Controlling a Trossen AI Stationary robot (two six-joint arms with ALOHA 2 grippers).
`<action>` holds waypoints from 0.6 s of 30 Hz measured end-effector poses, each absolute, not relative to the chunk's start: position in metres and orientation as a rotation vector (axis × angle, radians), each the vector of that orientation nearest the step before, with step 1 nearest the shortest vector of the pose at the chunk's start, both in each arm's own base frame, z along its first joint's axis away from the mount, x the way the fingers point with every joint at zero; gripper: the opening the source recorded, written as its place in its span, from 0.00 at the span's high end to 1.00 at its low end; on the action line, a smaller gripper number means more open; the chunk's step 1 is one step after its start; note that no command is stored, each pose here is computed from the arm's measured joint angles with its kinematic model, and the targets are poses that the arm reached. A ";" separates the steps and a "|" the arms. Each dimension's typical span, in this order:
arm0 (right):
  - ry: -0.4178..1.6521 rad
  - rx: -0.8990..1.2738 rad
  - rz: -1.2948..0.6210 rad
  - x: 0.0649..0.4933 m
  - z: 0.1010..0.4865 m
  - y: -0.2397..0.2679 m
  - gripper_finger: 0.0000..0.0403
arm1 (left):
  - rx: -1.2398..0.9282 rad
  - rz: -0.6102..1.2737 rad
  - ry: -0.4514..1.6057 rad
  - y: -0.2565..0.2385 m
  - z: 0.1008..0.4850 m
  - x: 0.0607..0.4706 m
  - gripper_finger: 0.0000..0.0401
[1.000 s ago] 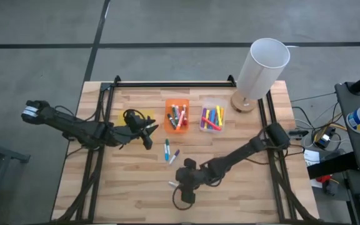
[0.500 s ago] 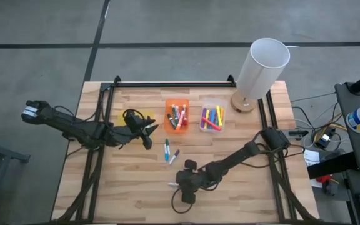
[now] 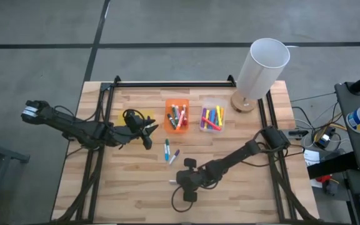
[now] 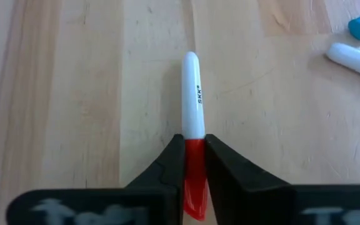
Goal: Pick & Place Markers
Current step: Put the small red marker into the yellow bin
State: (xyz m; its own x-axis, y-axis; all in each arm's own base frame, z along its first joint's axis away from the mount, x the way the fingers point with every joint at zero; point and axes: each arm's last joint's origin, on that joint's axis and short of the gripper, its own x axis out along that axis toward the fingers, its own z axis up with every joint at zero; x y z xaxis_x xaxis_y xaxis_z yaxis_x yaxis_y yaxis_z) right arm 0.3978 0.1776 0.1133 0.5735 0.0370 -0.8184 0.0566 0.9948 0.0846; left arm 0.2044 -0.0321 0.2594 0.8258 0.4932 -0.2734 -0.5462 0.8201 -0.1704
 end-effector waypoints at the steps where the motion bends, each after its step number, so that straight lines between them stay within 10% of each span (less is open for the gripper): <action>1: 0.963 0.107 -0.014 0.399 0.114 0.176 0.91 | -0.248 0.558 0.221 -0.032 0.259 0.204 0.69; 18: 0.895 0.052 -0.093 0.404 0.156 0.149 0.92 | -0.185 0.265 0.257 -0.040 0.258 0.211 0.69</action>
